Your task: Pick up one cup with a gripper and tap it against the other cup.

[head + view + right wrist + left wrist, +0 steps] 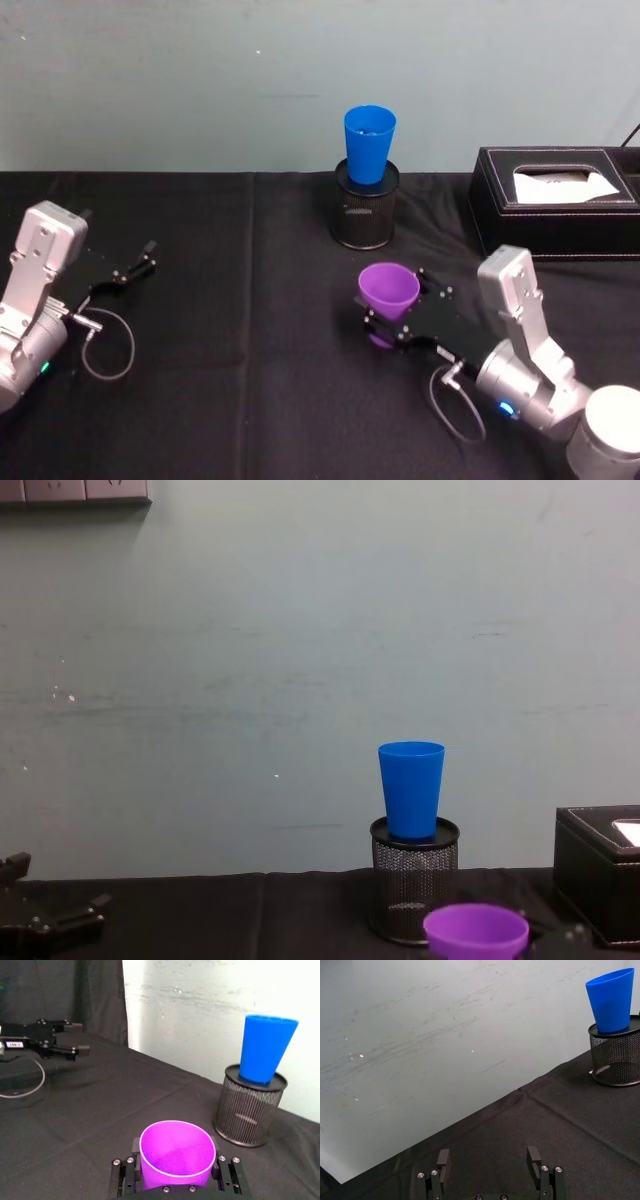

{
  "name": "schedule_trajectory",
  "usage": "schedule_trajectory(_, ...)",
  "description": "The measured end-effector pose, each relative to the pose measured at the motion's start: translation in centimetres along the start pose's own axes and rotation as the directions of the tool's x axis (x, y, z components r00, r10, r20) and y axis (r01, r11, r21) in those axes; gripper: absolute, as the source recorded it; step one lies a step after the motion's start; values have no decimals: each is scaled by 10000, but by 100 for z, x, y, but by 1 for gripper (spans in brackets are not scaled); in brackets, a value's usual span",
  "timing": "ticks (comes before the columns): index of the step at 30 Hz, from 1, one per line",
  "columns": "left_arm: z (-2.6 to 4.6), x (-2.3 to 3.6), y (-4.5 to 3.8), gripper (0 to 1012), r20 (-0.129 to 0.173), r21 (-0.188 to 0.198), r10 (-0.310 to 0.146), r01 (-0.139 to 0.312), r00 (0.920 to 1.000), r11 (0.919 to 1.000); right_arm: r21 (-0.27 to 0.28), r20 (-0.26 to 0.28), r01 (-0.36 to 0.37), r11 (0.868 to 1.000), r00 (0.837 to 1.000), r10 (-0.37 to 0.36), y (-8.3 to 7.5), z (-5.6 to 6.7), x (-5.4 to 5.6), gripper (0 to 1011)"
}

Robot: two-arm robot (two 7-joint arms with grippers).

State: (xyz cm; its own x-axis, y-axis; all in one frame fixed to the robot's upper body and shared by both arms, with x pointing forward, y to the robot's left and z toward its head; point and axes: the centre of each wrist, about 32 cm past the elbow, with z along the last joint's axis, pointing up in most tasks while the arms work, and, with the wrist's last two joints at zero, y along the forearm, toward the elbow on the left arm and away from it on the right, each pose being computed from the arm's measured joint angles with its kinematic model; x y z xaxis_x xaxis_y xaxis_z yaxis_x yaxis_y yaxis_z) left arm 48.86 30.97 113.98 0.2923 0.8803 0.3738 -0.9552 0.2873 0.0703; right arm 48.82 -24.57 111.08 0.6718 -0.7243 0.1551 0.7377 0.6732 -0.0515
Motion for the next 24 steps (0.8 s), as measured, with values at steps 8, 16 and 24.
schedule_trajectory(8,0,0,0,1000,0,0,0,0,10000,10000,-95,105,-69,9999,9999,70,-1,438,120,749)
schedule_trajectory(16,0,0,0,1000,0,-1,1,-1,10000,10000,114,-284,-94,9999,9995,98,40,747,250,749)
schedule_trajectory(24,0,0,0,1000,0,0,0,0,10000,10000,173,-322,-83,9998,9994,89,99,902,287,749)
